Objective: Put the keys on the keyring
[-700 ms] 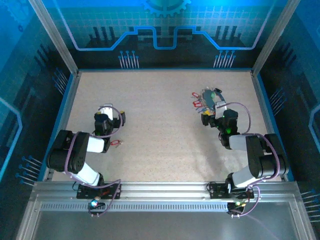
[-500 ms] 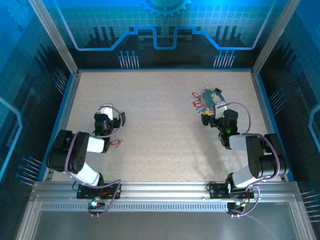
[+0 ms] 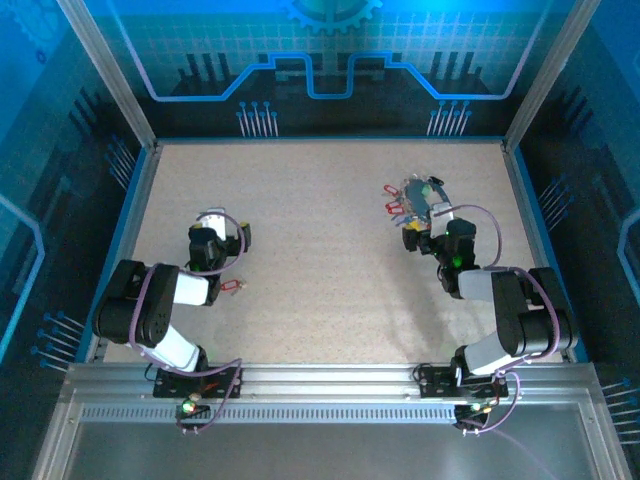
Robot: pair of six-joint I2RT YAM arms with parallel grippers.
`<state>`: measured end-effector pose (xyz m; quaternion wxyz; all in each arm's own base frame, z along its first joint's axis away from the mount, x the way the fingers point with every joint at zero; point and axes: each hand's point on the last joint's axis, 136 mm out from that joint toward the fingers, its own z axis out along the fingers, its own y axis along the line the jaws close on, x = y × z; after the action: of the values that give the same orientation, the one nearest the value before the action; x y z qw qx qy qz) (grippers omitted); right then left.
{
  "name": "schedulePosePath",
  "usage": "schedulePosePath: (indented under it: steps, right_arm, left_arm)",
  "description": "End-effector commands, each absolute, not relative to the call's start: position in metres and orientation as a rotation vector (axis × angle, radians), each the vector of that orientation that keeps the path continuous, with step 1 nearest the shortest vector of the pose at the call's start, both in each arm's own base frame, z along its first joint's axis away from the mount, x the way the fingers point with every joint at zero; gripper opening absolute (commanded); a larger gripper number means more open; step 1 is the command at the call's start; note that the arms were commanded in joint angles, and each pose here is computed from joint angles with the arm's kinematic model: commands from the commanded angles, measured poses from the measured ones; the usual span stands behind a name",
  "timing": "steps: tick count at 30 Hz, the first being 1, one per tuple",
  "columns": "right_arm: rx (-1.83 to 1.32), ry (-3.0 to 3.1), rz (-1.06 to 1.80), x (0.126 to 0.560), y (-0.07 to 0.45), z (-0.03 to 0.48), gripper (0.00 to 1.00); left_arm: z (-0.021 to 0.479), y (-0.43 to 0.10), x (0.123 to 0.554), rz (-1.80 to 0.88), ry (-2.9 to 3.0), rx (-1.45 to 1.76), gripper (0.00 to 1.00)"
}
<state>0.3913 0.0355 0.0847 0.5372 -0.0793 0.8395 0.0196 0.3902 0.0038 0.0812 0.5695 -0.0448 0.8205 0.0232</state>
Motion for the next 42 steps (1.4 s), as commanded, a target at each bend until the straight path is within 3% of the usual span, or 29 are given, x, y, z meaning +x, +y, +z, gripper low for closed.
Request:
schedulePosePath:
  steps: [1,14,19,25,27,30,37,42]
  right_arm:
    - [-0.177,1.977,0.061,0.398,0.033,0.094,1.00]
    - [-0.122,1.955,0.063,0.394,0.023,0.107,1.00]
    - [0.098,2.035,-0.032,0.383,-0.006,0.154,1.00]
    - [0.533,2.093,0.055,0.406,-0.034,0.205,1.00]
    - [0.775,2.183,0.052,0.407,-0.053,0.194,1.00]
    - [0.793,2.323,0.148,0.431,-0.048,0.172,1.00]
    - [0.626,2.541,0.151,0.477,-0.023,0.127,0.91]
    - [0.445,2.592,0.411,0.506,0.019,0.100,0.89]
  left_arm:
    - [0.097,0.002,0.396,0.028,1.880,-0.115,0.99]
    - [0.100,0.003,0.393,0.023,1.863,-0.117,0.99]
    - [0.140,-0.003,0.374,0.120,1.780,-0.091,0.99]
    - [0.235,-0.004,0.373,0.038,1.838,-0.241,0.99]
    - [0.261,-0.001,0.368,-0.005,1.911,-0.340,0.99]
    - [0.277,0.010,0.359,-0.030,2.004,-0.520,0.99]
    - [0.247,-0.025,0.363,-0.234,2.128,-0.311,0.99]
    - [0.234,-0.022,0.361,-0.219,2.101,-0.309,0.99]
